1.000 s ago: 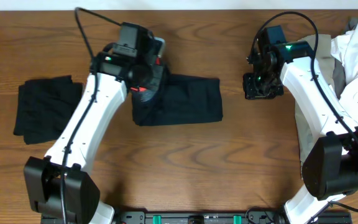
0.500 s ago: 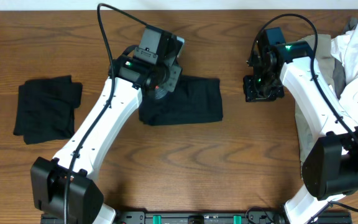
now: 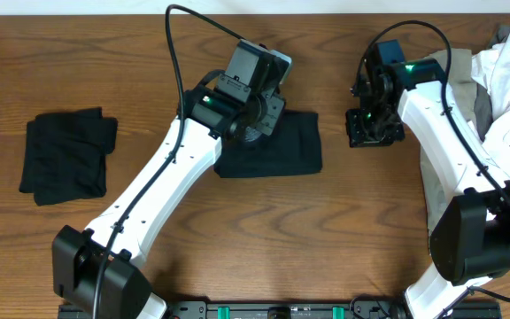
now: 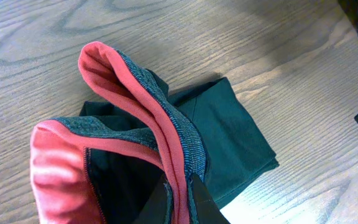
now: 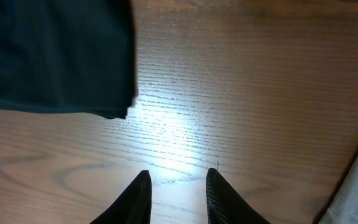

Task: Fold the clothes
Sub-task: 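Grasp the red-lined waistband with the left gripper and fold it rightward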

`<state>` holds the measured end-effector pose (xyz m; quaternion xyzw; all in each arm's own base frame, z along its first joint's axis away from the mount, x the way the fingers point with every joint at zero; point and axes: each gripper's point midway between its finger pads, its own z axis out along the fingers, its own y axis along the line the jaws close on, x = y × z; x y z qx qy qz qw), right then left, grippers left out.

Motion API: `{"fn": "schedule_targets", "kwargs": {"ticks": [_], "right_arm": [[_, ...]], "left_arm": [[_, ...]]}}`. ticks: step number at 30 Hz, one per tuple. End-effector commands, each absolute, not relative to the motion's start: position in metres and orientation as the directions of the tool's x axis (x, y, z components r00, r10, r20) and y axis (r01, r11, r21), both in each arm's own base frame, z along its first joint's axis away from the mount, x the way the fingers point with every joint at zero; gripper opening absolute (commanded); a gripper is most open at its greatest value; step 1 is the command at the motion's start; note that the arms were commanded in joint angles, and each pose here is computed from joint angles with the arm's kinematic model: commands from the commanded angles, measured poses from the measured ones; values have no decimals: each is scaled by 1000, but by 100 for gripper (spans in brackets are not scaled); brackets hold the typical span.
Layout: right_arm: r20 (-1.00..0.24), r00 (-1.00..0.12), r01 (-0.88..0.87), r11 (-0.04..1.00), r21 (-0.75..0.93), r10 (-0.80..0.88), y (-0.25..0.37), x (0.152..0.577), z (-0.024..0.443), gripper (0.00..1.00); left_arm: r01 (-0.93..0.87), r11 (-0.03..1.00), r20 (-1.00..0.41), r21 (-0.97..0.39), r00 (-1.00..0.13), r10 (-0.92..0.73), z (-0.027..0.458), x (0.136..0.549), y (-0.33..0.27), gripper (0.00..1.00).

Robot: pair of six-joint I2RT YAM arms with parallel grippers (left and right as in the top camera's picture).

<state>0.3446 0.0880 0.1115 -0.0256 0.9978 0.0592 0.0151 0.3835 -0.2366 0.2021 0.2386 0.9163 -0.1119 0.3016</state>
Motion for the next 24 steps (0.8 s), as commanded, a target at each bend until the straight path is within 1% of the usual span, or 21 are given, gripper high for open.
{"fn": "schedule_targets", "kwargs": {"ticks": [1,9,19,21,24], "right_arm": [[-52,-996,-78,990,116,-73,90,344,117,28],[-47,-996,-83,990,115,-78,92,342,117,28],[-38,-996,-81,991,104,-77,90,340,117,30],[-39,-997,-65,995,81,-62,86,340,117,29],[-49,-999,-19,1000,1,-18,71,343,116,30]], "left_arm": [[502,863,-642,-64,-682,349,221,385,-240,6],[526,848,-640,-63,-673,370,218,379,-252,6],[545,836,-618,-63,-679,396,199,381,-266,6],[546,835,-617,-63,-679,397,197,382,-268,6],[546,836,-614,-63,-681,399,194,383,-269,6]]}}
